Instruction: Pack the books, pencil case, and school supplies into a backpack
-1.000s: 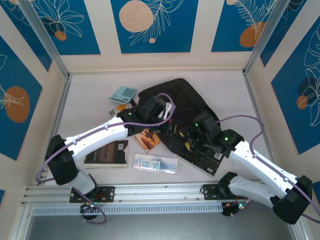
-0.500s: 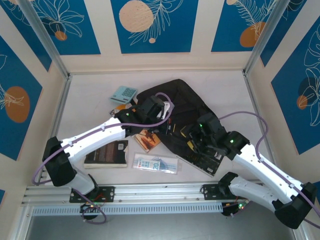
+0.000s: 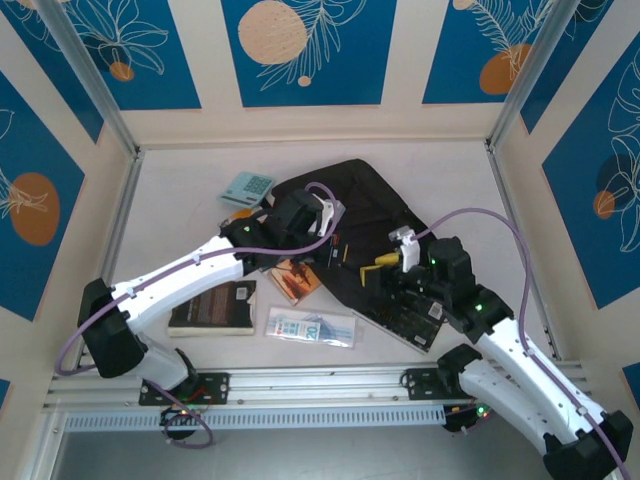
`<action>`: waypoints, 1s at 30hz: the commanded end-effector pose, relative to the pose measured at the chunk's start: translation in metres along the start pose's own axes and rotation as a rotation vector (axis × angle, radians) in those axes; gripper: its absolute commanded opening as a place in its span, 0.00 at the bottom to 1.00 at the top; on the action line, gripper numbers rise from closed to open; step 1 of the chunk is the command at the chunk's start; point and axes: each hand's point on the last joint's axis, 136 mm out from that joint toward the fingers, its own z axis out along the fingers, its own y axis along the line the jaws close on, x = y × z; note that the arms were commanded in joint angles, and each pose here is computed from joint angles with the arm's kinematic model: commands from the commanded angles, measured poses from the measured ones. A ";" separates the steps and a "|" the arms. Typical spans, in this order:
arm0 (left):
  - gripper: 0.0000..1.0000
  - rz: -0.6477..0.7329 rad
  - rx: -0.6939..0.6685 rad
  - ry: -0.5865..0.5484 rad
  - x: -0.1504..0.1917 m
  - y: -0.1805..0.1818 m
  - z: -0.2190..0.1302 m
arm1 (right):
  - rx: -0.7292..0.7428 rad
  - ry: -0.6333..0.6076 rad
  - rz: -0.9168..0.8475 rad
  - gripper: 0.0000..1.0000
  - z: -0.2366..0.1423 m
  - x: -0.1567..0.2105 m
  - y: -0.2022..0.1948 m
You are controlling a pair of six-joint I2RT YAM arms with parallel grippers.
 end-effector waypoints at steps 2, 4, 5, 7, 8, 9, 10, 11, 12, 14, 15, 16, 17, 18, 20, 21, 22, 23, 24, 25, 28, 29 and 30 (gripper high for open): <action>0.00 0.018 0.049 -0.034 -0.007 -0.008 -0.016 | -0.116 -0.077 -0.352 0.65 0.004 -0.018 0.021; 0.00 0.018 0.050 -0.033 -0.007 -0.008 -0.016 | -0.128 -0.095 -0.368 0.67 0.007 -0.022 0.022; 0.00 0.017 0.052 -0.034 -0.007 -0.008 -0.016 | -0.136 -0.088 -0.367 0.67 0.010 -0.021 0.022; 0.00 0.013 0.055 -0.038 -0.008 -0.008 -0.017 | -0.169 -0.063 -0.350 0.67 0.015 -0.018 0.024; 0.00 0.014 0.056 -0.038 -0.008 -0.008 -0.017 | -0.191 -0.052 -0.342 0.67 0.018 -0.016 0.027; 0.00 0.012 0.056 -0.038 -0.008 -0.007 -0.017 | -0.215 -0.039 -0.327 0.67 0.020 -0.013 0.030; 0.00 0.013 0.056 -0.038 -0.008 -0.007 -0.018 | -0.234 -0.032 -0.320 0.67 0.021 -0.011 0.033; 0.00 0.013 0.055 -0.037 -0.008 -0.007 -0.017 | -0.253 -0.026 -0.318 0.67 0.022 -0.008 0.037; 0.00 0.011 0.056 -0.037 -0.008 -0.007 -0.018 | -0.259 -0.019 -0.315 0.67 0.023 -0.006 0.038; 0.00 0.010 0.056 -0.038 -0.007 -0.006 -0.018 | -0.257 0.000 -0.313 0.65 0.027 0.000 0.038; 0.00 0.010 0.059 -0.039 -0.007 -0.006 -0.018 | -0.254 0.011 -0.316 0.64 0.029 0.002 0.037; 0.00 0.009 0.061 -0.040 -0.008 -0.006 -0.018 | -0.249 0.019 -0.321 0.62 0.031 0.004 0.036; 0.00 0.007 0.060 -0.039 -0.007 -0.006 -0.017 | -0.243 0.027 -0.323 0.59 0.033 0.005 0.036; 0.00 0.007 0.059 -0.038 -0.007 -0.005 -0.017 | -0.239 0.033 -0.326 0.56 0.035 0.005 0.035; 0.00 0.005 0.055 -0.040 -0.008 -0.003 -0.017 | -0.243 0.043 -0.329 0.48 0.038 0.006 0.035; 0.00 0.000 0.053 -0.040 -0.008 -0.002 -0.017 | -0.248 0.048 -0.332 0.43 0.038 0.006 0.036; 0.00 -0.003 0.052 -0.040 -0.007 -0.001 -0.017 | -0.251 0.055 -0.332 0.39 0.039 0.007 0.036; 0.00 -0.006 0.050 -0.043 -0.008 0.001 -0.018 | -0.254 0.063 -0.332 0.34 0.040 0.009 0.036; 0.00 -0.010 0.048 -0.043 -0.008 0.003 -0.018 | -0.255 0.070 -0.330 0.31 0.040 0.011 0.036; 0.00 -0.013 0.048 -0.042 -0.008 0.003 -0.018 | -0.256 0.074 -0.333 0.27 0.040 0.011 0.036; 0.00 -0.026 0.032 -0.040 -0.008 0.011 -0.017 | -0.255 0.079 -0.339 0.09 0.039 0.013 0.037; 0.00 -0.034 0.026 -0.040 -0.009 0.014 -0.017 | -0.256 0.078 -0.343 0.02 0.038 0.013 0.038; 0.00 -0.043 0.018 -0.040 -0.009 0.019 -0.015 | -0.257 0.076 -0.341 0.00 0.037 0.013 0.038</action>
